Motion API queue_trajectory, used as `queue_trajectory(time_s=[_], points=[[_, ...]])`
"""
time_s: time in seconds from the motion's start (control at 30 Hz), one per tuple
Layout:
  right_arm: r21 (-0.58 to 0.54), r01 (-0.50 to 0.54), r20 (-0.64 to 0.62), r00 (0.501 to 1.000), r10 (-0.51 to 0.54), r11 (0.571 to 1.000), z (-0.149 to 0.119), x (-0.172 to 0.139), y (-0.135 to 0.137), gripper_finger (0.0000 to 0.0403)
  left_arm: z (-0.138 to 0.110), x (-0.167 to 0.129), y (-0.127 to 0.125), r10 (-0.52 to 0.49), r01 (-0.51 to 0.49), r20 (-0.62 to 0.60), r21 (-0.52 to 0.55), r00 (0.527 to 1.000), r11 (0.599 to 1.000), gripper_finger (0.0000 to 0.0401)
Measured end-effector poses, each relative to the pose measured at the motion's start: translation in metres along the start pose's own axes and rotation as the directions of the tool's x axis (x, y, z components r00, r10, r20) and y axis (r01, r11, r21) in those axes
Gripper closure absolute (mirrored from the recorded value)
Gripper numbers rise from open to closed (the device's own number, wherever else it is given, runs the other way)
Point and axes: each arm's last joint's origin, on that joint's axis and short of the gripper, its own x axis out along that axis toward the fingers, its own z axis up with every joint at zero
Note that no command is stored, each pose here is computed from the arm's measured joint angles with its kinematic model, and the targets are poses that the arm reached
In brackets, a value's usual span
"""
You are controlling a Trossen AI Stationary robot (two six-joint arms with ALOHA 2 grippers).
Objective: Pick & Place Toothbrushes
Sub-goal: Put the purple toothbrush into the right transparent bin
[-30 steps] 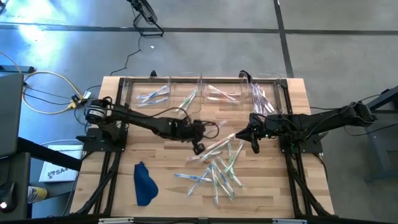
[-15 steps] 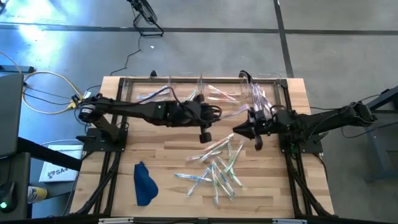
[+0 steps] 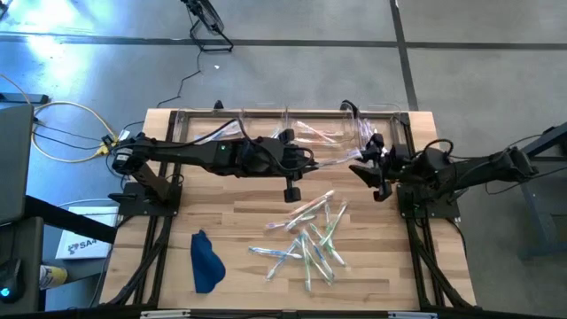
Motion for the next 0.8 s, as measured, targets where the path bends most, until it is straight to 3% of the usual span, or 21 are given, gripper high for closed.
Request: queue_trajectory(time_s=[0.17,0.8], points=[[-0.021,-0.004,0.015,1.000,0.005,1.000,0.001,0.001,0.000,0.0203,-0.001,0.001,0.000,-0.003,0.003,-0.007,0.001,1.000,1.000,0.0389],[-0.010,-0.008,0.035,0.999,0.008,1.000,-0.003,0.021,0.003,0.0215,-0.004,0.001,-0.001,-0.003,0.003,-0.034,0.000,0.999,1.000,0.0389]])
